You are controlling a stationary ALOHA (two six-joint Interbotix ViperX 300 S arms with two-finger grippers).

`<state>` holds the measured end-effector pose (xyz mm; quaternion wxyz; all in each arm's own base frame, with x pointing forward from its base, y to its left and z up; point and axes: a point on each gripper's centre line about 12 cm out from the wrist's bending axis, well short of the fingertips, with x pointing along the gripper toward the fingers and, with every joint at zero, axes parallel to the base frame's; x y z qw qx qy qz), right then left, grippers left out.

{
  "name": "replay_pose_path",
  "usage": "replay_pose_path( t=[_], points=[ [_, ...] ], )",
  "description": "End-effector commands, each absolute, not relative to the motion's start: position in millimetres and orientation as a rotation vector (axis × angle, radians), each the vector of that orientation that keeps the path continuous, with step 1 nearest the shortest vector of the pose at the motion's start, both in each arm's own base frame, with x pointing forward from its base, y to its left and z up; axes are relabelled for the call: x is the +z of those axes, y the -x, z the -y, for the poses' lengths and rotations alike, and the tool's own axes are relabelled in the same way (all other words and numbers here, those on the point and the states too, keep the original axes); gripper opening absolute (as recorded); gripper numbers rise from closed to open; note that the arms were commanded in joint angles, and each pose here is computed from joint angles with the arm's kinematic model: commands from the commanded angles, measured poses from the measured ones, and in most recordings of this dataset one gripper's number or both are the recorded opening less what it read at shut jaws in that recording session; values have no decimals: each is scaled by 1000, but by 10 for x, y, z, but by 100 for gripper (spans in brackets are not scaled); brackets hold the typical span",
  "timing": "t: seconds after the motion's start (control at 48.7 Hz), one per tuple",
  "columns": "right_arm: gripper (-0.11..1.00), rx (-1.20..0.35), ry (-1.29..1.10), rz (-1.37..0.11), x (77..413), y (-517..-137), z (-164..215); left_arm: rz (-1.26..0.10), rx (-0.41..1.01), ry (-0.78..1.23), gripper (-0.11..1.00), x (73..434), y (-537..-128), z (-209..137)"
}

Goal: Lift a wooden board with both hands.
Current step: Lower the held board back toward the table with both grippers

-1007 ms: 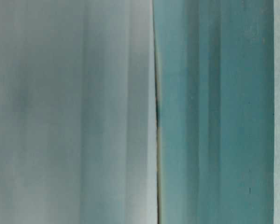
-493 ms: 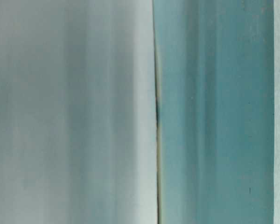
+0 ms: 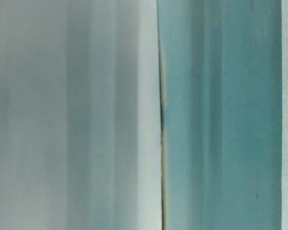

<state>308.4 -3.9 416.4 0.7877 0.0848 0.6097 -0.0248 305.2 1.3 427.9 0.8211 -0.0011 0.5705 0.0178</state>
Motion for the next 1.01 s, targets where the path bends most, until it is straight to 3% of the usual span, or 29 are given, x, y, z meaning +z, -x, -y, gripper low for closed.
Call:
replay_pose_path(
  t=[0.0, 0.514, 0.781, 0.986],
  points=[
    [21, -79, -211, -1290, 4189, -3131, 72, -1157, 35, -3, 17, 4415, -3060, -7],
    [21, -85, -209, -1322, 4060, -3107, 123, -1176, 38, -1, 17, 4367, -3033, -12],
    [21, -66, -187, -1374, 3625, -3115, 112, -1260, 27, -11, 17, 3941, -3088, 36],
    [21, -50, -174, -1360, 3306, -3117, 103, -1244, 27, -6, 17, 3587, -3140, 57]
  ],
)
